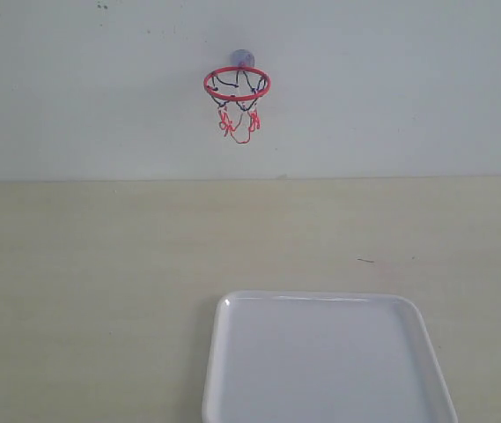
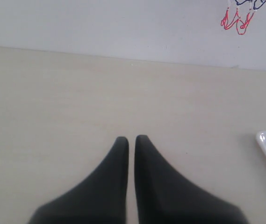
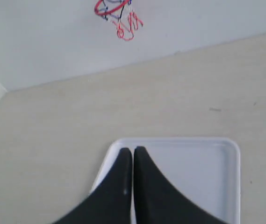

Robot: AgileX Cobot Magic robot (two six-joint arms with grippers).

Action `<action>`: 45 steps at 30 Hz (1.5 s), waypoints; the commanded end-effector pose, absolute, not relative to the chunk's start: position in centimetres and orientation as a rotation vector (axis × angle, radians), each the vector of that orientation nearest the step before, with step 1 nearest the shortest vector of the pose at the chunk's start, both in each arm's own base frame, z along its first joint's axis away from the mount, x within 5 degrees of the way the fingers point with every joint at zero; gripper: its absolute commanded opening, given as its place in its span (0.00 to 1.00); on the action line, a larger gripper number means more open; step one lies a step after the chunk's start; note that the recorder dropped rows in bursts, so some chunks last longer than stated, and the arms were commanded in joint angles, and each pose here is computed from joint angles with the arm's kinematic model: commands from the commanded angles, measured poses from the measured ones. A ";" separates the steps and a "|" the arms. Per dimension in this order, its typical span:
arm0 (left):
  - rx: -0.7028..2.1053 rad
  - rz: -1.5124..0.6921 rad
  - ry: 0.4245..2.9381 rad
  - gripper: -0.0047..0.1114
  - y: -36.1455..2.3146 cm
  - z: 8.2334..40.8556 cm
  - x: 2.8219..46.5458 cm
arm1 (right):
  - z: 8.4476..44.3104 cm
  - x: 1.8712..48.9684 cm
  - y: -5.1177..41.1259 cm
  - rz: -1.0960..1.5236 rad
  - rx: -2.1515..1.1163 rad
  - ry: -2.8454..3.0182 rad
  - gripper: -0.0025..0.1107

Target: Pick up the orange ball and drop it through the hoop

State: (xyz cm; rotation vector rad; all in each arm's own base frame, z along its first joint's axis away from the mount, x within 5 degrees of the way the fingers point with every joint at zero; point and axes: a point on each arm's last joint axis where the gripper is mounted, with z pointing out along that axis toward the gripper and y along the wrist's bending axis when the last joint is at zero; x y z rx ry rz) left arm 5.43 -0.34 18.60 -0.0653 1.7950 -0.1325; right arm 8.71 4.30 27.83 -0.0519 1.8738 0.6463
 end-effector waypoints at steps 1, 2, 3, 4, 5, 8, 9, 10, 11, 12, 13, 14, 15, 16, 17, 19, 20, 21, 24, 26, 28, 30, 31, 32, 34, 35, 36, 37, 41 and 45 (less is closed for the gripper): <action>-0.074 -0.134 1.791 0.08 -0.3 18.5 5.4 | 26.9 7.3 3.5 0.596 -0.027 1.762 0.02; -0.074 -0.134 1.791 0.08 -0.3 18.5 5.4 | 26.5 7.1 3.5 0.594 -0.025 1.754 0.02; -0.074 -0.134 1.791 0.08 -0.3 18.5 5.4 | 25.8 6.7 3.3 0.594 -0.014 1.740 0.02; -0.074 -0.134 1.791 0.08 -0.3 18.5 5.4 | 25.5 6.6 3.3 0.595 -0.006 1.738 0.02; -0.074 -0.134 1.791 0.08 -0.3 18.5 5.4 | 24.8 6.6 3.1 0.581 0.013 1.736 0.02; -0.074 -0.134 1.791 0.08 -0.3 18.5 5.4 | 22.8 7.1 2.5 0.561 0.125 1.735 0.02; -0.074 -0.134 1.791 0.08 -0.3 18.5 5.4 | 21.8 7.2 2.3 0.583 0.198 1.739 0.02; -0.074 -0.134 1.791 0.08 -0.3 18.5 5.4 | 21.1 7.3 2.1 0.595 0.258 1.739 0.02; -0.074 -0.134 1.791 0.08 -0.3 18.5 5.4 | 20.1 7.3 1.8 0.609 0.327 1.745 0.02; -0.074 -0.134 1.791 0.08 -0.3 18.5 5.4 | 19.6 7.3 1.7 0.616 0.368 1.741 0.02; -0.074 -0.134 1.791 0.08 -0.3 18.5 5.4 | 19.9 7.1 1.5 0.629 0.393 1.698 0.02; -0.074 -0.134 1.791 0.08 -0.3 18.5 5.4 | 20.1 6.9 1.4 0.622 0.376 1.671 0.02; -0.074 -0.134 1.791 0.08 -0.3 18.5 5.4 | 20.2 6.7 1.4 0.606 0.347 1.652 0.02; -0.074 -0.134 1.791 0.08 -0.3 18.5 5.4 | 20.4 6.6 1.3 0.587 0.324 1.627 0.02; -0.074 -0.134 1.791 0.08 -0.3 18.5 5.4 | 20.5 6.4 1.3 0.570 0.298 1.612 0.02; -0.074 -0.134 1.791 0.08 -0.3 18.5 5.4 | 20.8 6.1 1.2 0.533 0.245 1.578 0.02; -0.074 -0.134 1.791 0.08 -0.3 18.5 5.4 | 20.9 6.0 1.2 0.523 0.226 1.561 0.02; -0.074 -0.134 1.791 0.08 -0.3 18.5 5.4 | 21.0 5.8 1.2 0.507 0.201 1.541 0.02; -0.071 -0.131 1.791 0.08 -0.3 18.5 5.4 | 20.7 5.4 1.5 0.412 0.048 1.564 0.02; -0.071 -0.131 1.791 0.08 -0.3 18.5 5.4 | 20.2 5.4 1.8 0.389 -0.015 1.619 0.02; -0.071 -0.131 1.791 0.08 -0.3 18.5 5.4 | 19.8 5.3 1.9 0.370 -0.051 1.668 0.02; -0.071 -0.131 1.791 0.08 -0.3 18.5 5.4 | 19.4 5.3 1.8 0.352 -0.056 1.703 0.02; -0.071 -0.131 1.791 0.08 -0.3 18.5 5.4 | 19.3 5.3 1.8 0.348 -0.049 1.716 0.02; -0.071 -0.131 1.791 0.08 -0.3 18.5 5.4 | 19.2 5.3 1.7 0.332 -0.047 1.729 0.02; -0.071 -0.131 1.791 0.08 -0.3 18.5 5.4 | 18.9 5.3 1.4 0.314 -0.016 1.758 0.02; -0.071 -0.131 1.791 0.08 -0.3 18.5 5.4 | 18.8 5.3 1.3 0.319 0.015 1.770 0.02; -0.071 -0.131 1.791 0.08 -0.3 18.5 5.4 | 18.7 5.3 1.1 0.298 0.029 1.785 0.02; -0.071 -0.131 1.791 0.08 -0.3 18.5 5.4 | 18.5 5.3 1.0 0.299 0.056 1.806 0.02; -0.071 -0.131 1.791 0.08 -0.3 18.5 5.4 | 18.2 5.3 0.8 0.275 0.071 1.834 0.02; -0.071 -0.131 1.791 0.08 -0.3 18.5 5.4 | 18.2 5.3 0.8 0.278 0.073 1.835 0.02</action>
